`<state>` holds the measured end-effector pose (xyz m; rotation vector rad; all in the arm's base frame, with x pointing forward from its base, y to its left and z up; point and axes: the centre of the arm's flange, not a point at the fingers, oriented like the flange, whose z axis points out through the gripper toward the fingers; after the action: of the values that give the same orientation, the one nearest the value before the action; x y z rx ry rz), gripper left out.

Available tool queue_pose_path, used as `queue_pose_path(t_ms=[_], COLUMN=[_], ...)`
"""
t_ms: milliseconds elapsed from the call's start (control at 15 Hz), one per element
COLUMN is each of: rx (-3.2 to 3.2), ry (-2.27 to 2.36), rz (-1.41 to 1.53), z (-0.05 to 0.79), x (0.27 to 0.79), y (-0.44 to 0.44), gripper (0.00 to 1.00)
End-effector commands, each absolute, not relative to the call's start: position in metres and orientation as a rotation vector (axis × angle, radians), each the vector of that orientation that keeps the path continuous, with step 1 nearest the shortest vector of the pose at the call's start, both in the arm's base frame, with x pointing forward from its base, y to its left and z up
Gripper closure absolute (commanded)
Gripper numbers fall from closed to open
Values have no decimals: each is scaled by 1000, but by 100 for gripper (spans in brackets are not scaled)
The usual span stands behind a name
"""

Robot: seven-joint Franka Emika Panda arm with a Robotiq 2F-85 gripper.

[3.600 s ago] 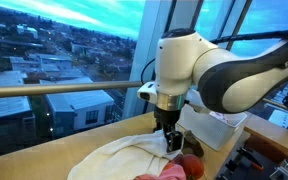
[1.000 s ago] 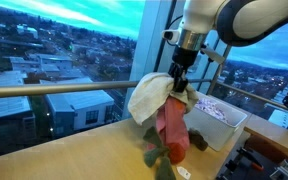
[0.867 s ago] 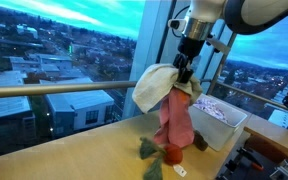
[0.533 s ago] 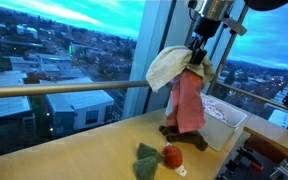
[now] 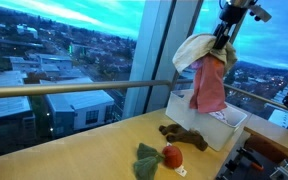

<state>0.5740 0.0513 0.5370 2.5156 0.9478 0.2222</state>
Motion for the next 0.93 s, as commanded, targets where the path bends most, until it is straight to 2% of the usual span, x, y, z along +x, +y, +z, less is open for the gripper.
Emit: queue_pose_path(t_ms=[0,467,867], rx=[2534,2573,2650], ry=[891,844,919], rz=[226,165,83], z=[558,535,469], x=[565,580,607], y=[7,-56,-86], gripper=[100,100,100])
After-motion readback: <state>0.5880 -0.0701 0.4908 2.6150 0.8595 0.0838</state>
